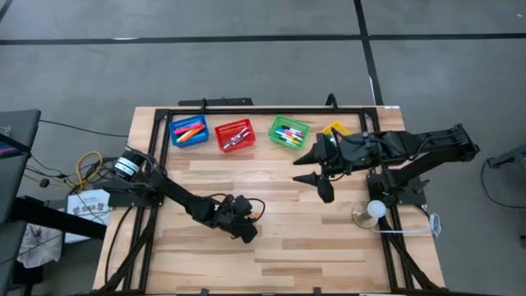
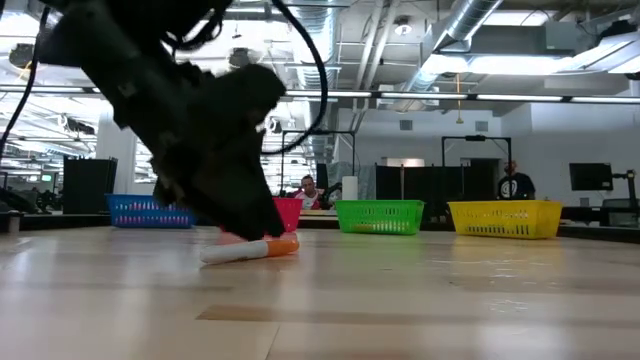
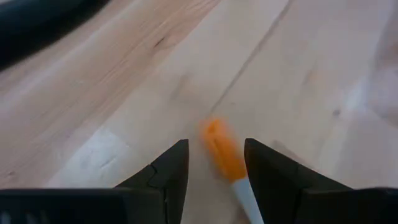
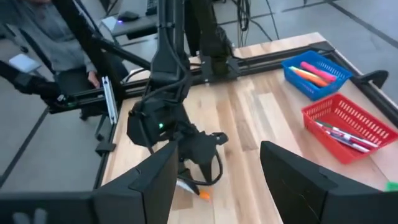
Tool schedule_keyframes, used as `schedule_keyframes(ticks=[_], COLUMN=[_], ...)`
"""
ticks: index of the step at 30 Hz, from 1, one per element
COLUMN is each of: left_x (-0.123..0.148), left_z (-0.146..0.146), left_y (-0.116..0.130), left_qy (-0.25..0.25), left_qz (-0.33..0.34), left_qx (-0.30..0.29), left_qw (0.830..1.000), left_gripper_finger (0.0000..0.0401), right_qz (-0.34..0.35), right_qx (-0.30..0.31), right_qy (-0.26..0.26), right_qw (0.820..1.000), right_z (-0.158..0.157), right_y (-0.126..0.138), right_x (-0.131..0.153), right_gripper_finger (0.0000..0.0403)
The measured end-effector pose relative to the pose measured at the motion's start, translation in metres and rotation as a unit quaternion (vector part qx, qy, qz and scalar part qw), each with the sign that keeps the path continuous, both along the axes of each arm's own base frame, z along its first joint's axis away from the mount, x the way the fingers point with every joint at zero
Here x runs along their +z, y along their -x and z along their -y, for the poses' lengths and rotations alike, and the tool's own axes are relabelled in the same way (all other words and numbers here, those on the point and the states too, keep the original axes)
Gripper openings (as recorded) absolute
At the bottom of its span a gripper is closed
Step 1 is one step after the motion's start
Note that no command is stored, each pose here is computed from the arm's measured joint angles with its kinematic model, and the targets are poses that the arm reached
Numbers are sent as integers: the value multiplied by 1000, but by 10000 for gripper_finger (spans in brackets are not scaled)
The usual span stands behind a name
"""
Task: Pick & Place Markers
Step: Put the small orange highlighter pen into the green bin
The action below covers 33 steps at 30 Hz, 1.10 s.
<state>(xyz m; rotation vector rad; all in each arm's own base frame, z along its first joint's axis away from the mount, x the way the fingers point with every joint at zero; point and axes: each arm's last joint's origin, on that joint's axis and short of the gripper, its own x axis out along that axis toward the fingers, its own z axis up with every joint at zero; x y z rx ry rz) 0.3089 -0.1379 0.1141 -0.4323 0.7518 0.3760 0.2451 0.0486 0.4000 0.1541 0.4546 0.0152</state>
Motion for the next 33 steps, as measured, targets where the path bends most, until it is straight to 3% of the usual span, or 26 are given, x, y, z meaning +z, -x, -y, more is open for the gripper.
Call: schedule_keyframes(ticks=[14,18,25,33], left_x=[-22,-22,-22,3], left_z=[-11,-20,-46,-80], left_y=[-8,-12,-20,-20], left_qy=[-2,-13,-17,-31], left_qz=[-31,-41,-48,-30], left_qx=[5,-14,-4,53], left_qw=[999,999,999,998], left_gripper_finger=[151,123,38,40], right_qz=[1,-4,-34,-45], right_qx=[-40,-70,-131,-185], right_qy=[66,69,72,90], right_qw=[997,995,988,978], right_z=[17,33,65,98], right_y=[-2,-4,-1,3], right_x=[0,0,-5,-5], right_gripper_finger=[218,218,218,218])
